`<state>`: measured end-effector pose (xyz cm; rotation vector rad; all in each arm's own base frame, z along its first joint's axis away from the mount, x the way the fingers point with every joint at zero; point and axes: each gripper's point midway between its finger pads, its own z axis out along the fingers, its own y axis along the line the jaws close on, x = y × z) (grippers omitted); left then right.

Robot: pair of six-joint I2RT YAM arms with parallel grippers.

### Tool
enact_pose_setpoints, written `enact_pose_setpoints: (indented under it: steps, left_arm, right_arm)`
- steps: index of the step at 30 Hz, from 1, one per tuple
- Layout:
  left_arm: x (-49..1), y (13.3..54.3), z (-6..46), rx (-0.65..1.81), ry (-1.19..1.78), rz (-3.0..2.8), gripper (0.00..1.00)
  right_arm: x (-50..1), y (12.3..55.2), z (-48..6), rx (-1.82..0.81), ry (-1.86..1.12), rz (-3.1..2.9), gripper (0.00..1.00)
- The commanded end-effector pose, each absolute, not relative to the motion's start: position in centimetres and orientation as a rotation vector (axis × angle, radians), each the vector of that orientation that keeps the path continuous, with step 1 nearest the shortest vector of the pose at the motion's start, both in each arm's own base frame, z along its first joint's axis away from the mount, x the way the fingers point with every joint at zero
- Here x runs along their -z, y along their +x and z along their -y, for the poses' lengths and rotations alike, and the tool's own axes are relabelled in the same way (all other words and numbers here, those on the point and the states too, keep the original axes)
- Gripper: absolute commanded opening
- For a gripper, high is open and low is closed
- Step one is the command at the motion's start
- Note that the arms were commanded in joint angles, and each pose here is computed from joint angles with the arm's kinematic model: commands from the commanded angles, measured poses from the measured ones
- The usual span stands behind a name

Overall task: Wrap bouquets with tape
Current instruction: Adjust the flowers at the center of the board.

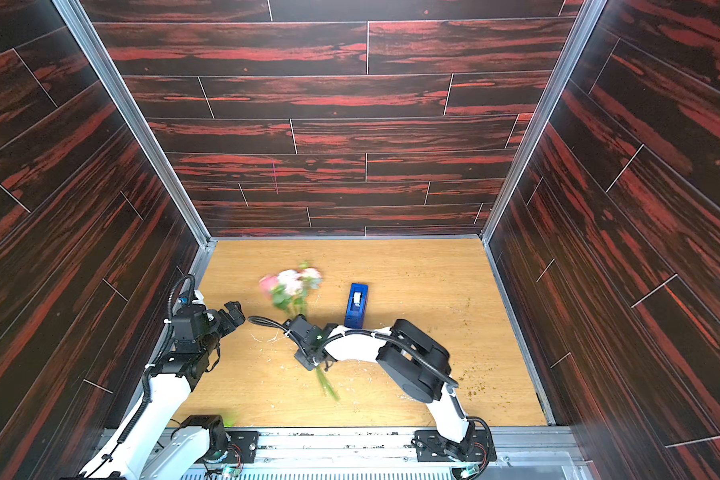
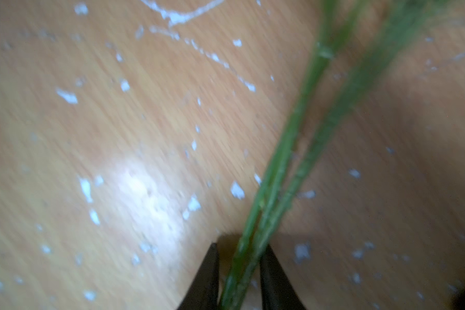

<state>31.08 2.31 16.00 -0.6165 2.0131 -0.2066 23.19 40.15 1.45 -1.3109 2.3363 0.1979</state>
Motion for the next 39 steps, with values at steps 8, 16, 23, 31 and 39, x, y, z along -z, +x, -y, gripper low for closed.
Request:
enact_pose_setpoints:
  steps: [8,16,23,31,39]
  left_arm:
    - [-15.7,30.9,-1.6,0.261,-0.617,-2.01,1.0]
    - [-15.5,31.0,-1.0,0.298,-0.609,-2.013,1.0]
    - [-15.5,31.2,-0.5,0.334,-0.604,-2.009,1.0]
    - [-14.9,31.6,0.5,0.382,-0.584,-2.031,1.0]
    - [-14.9,32.1,1.4,0.423,-0.557,-2.04,1.0]
  right_arm:
    - [0.7,22.4,-29.6,-0.159,-1.799,-2.234,0.23]
    - [0.5,23.4,-24.5,-0.194,-1.942,-2.178,0.24]
    - [0.1,23.5,-22.4,-0.196,-2.001,-2.137,0.25]
    - [0.3,20.7,-20.7,-0.227,-2.094,-2.064,0.24]
    - [-0.2,19.2,-18.2,-0.212,-2.103,-2.007,0.25]
